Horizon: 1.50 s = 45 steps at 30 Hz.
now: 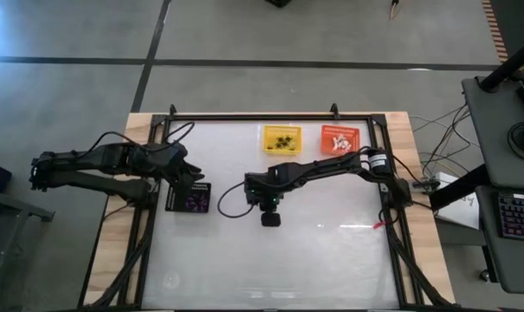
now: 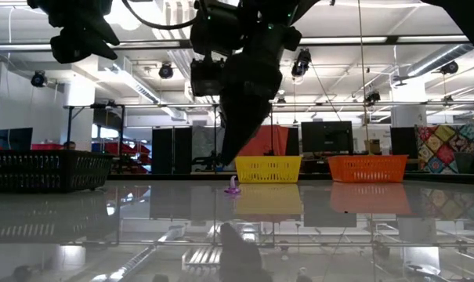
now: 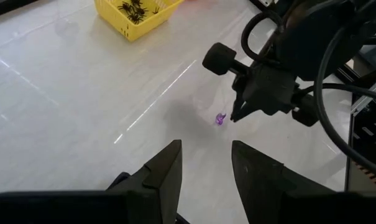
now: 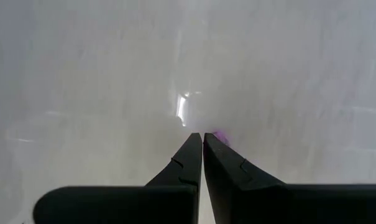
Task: Sort Halloween decoration
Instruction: Put the purple witch hat toy into the black bin
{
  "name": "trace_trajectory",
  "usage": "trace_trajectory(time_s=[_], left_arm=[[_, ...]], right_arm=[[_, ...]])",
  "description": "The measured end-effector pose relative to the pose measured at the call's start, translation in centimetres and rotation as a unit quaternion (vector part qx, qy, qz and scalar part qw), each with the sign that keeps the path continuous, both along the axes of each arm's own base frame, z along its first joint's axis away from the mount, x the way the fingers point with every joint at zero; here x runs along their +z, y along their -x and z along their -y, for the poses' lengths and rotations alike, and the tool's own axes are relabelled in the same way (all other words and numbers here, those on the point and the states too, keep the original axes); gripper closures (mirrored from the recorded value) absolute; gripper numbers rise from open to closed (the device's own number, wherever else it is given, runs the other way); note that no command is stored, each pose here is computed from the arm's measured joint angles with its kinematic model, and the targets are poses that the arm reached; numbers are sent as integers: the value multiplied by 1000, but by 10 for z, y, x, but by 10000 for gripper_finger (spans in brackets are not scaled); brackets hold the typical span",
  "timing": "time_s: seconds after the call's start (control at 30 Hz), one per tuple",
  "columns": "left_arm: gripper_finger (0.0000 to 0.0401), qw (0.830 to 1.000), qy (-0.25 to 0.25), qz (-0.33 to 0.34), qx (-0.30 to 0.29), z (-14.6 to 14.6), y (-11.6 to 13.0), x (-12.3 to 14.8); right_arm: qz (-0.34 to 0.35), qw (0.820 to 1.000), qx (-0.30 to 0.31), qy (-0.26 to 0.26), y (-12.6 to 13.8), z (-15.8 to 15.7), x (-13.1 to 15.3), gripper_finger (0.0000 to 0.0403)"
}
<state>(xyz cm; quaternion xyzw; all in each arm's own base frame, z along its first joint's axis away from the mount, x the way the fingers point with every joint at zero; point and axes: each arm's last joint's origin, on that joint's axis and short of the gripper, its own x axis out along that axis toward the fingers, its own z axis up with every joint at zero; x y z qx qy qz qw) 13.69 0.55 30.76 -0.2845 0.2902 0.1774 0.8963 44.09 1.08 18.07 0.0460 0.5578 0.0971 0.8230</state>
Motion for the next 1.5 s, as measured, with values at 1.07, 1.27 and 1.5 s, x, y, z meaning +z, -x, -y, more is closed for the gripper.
trace_trajectory(time_s=[1.07,1.27,1.5], left_arm=[[278,997,-27,-73,20,-2,-32,-20],[278,993,-51,-110,-5,-3,-61,-38],[278,993,-52,-96,-49,0,-93,-53]], right_arm=[[-141,984,-27,105,26,11,17,312],[-184,976,-60,97,48,11,45,294],[-97,982,-127,96,77,13,112,295]])
